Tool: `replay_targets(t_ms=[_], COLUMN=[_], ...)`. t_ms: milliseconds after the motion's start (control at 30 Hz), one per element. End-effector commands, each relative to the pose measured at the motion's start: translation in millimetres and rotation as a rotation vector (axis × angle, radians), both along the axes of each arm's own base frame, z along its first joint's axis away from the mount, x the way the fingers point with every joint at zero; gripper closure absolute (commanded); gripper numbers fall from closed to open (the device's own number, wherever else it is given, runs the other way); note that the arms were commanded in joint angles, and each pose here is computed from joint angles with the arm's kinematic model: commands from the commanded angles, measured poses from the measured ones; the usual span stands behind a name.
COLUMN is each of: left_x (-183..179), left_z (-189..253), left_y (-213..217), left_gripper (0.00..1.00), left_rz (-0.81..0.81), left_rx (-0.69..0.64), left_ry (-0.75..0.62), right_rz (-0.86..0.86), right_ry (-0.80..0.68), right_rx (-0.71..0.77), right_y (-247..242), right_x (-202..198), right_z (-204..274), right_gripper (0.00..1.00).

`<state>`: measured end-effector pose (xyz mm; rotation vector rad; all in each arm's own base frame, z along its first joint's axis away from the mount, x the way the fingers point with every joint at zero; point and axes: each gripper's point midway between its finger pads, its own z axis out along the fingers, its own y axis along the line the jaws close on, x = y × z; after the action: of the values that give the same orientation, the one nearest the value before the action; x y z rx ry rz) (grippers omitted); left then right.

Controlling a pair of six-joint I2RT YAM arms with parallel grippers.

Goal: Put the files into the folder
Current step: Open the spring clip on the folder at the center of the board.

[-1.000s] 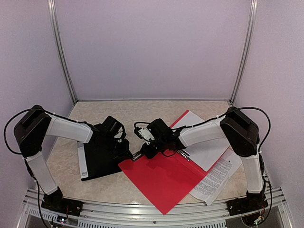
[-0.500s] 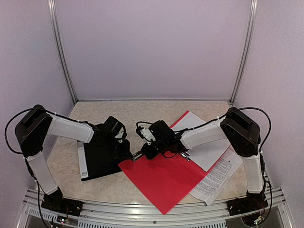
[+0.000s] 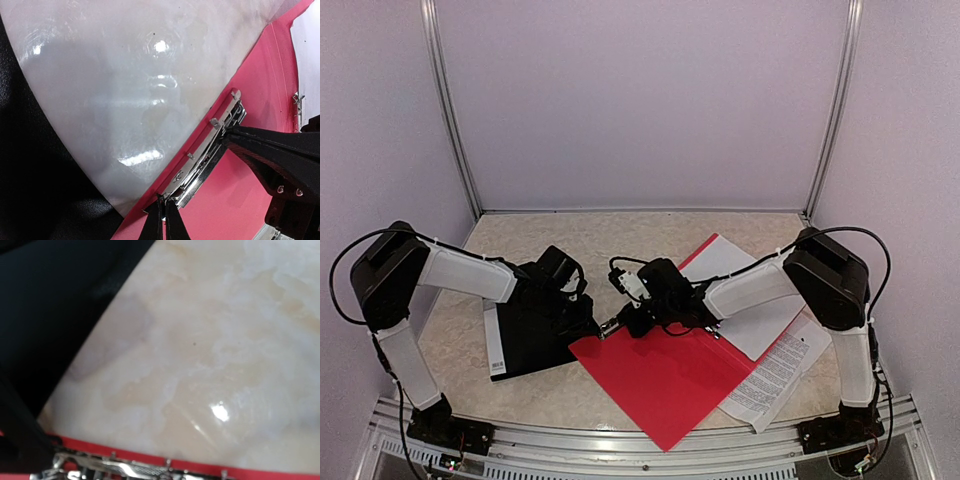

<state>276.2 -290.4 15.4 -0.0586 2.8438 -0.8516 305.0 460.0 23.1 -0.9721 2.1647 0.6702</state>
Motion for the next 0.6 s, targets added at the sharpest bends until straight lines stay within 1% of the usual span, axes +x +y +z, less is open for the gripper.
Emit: replay_targets(t_ms=[0,200,367,567], left_x=[-43,-44,-48,-47], left_z=[-54,-54,-45,-32], left_y=[23,15,5,-11], left_gripper=[1.00,1.00,1.00,1.00], left_rz=[-0.030,-0.039,-0.069,-0.100], left_rx=[0.144,0.116,0.083,0.002], left_ry=[0.157,0.170,0.168,0.165], right_rz=[0.003,0.005,0.001,0.000], right_ry=[0.273,0.266,0.269,0.267], right_rx=[-0.415,-0.446,-0.468,-0.470], right_y=[-87,-90,-93,-90], right_x=[-68,-73,-77,-79], right_z=[-128,-136,-145,-150], right_gripper=[1.00,1.00,1.00,1.00])
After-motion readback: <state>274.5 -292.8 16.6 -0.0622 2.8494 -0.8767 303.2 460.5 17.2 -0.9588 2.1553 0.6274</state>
